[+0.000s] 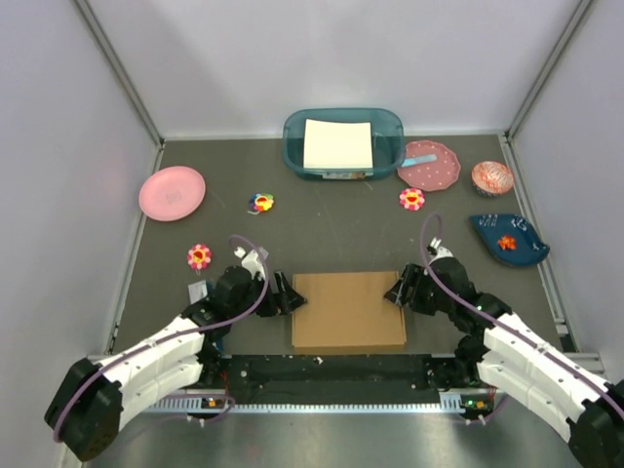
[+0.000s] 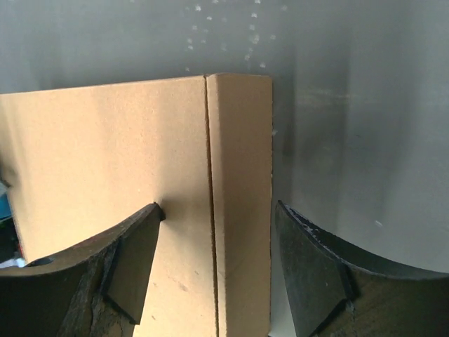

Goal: Fold the paper box

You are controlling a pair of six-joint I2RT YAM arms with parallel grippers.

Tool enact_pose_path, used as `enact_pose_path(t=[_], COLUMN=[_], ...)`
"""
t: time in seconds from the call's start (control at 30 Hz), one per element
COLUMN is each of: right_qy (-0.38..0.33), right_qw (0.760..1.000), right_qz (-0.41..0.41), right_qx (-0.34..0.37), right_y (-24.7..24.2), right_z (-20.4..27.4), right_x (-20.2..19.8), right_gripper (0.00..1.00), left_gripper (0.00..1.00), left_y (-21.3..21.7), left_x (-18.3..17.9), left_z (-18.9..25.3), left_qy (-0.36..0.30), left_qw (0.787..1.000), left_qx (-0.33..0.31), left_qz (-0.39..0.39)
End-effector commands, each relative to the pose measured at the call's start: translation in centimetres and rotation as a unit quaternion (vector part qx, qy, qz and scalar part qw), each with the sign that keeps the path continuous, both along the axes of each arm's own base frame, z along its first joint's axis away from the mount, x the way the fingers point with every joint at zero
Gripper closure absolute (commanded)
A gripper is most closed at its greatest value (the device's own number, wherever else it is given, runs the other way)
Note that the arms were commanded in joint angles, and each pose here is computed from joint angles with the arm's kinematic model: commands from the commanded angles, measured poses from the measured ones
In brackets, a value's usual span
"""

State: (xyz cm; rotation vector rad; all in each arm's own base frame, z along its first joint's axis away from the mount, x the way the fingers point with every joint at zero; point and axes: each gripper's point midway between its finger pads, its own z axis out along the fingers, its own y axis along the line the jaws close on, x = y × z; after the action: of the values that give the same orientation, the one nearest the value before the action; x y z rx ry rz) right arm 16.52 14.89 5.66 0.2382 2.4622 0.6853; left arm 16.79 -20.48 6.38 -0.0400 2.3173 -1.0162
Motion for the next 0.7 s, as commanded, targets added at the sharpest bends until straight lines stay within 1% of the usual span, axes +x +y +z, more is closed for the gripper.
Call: enact_pose_path(t=[0.0, 0.03, 0.1, 0.13, 0.17, 0.23, 0.3, 0.33, 0.37, 0.4, 0.43, 0.47, 0.5, 0.53, 0.57, 0.6, 0.63, 0.67], right_qy=[-0.010, -0.008, -0.023, -0.024, -0.032, -0.039, -0.043, -0.045, -0.039, -0.046, -0.053, -0.062, -0.055, -0.056, -0.068, -0.051, -0.054, -0.062], right_qw=[0.997, 0.996, 0.996, 0.996, 0.996, 0.997, 0.997, 0.997, 0.997, 0.997, 0.996, 0.996, 0.997, 0.997, 0.996, 0.998, 0.998, 0.997], right_qz=[0.022, 0.021, 0.017, 0.011, 0.009, 0.005, -0.006, -0.011, -0.016, -0.016, -0.028, -0.028, -0.028, -0.033, -0.033, -0.031, -0.031, -0.034], right_qx=[0.080, 0.082, 0.088, 0.080, 0.080, 0.069, 0.068, 0.067, 0.062, 0.059, 0.060, 0.061, 0.046, 0.040, 0.041, 0.028, 0.026, 0.028], right_y=[3.1, 3.3, 3.5, 3.3, 3.4, 3.1, 2.7, 2.5, 2.3, 2.2, 1.7, 1.8, 1.7, 1.4, 1.7, 1.7, 1.8, 2.1], right_z=[0.2, 0.0, 0.3, 0.1, 0.5, 0.5, 0.6, 0.6, 0.3, 0.3, 0.4, 1.0, 0.1, 0.1, 1.0, -0.2, -0.2, 0.6], right_x=[0.7, 0.8, 1.6, 1.8, 2.3, 3.0, 4.2, 4.7, 5.2, 5.8, 7.0, 7.9, 8.6, 9.4, 10.7, 11.2, 12.0, 13.4], right_gripper=[0.34, 0.35, 0.37, 0.39, 0.42, 0.45, 0.49, 0.50, 0.51, 0.52, 0.53, 0.53, 0.53, 0.53, 0.54, 0.54, 0.54, 0.54], left_gripper=[0.15, 0.20, 0.25, 0.29, 0.31, 0.35, 0.37, 0.38, 0.39, 0.39, 0.39, 0.39, 0.39, 0.39, 0.39, 0.38, 0.38, 0.38], left_y=[-2.4, -2.6, -3.0, -3.1, -3.2, -3.4, -3.5, -3.6, -3.7, -3.7, -3.7, -3.8, -3.8, -3.8, -3.8, -3.9, -4.0, -4.0], left_x=[0.2, 0.2, 0.7, 1.2, 1.5, 3.0, 4.2, 5.4, 6.0, 6.7, 8.1, 8.8, 9.5, 10.9, 11.7, 12.4, 13.8, 14.3], left_z=[1.7, 1.8, 2.0, 2.4, 2.3, 3.3, 3.1, 4.1, 3.4, 3.7, 4.5, 3.8, 3.9, 4.8, 4.1, 4.1, 5.1, 3.9], left_qy=[-0.022, -0.024, -0.030, -0.037, -0.035, -0.057, -0.060, -0.070, -0.060, -0.063, -0.073, -0.065, -0.066, -0.076, -0.068, -0.069, -0.077, -0.059], left_qw=[0.997, 0.996, 0.996, 0.995, 0.996, 0.995, 0.996, 0.995, 0.996, 0.996, 0.995, 0.996, 0.996, 0.995, 0.996, 0.996, 0.994, 0.996], left_qx=[-0.066, -0.070, -0.078, -0.081, -0.078, -0.080, -0.066, -0.069, -0.059, -0.057, -0.060, -0.051, -0.050, -0.054, -0.046, -0.044, -0.049, -0.040], left_qz=[-0.039, -0.041, -0.042, -0.036, -0.030, -0.014, -0.006, 0.000, 0.005, 0.010, 0.021, 0.025, 0.029, 0.039, 0.045, 0.048, 0.055, 0.058])
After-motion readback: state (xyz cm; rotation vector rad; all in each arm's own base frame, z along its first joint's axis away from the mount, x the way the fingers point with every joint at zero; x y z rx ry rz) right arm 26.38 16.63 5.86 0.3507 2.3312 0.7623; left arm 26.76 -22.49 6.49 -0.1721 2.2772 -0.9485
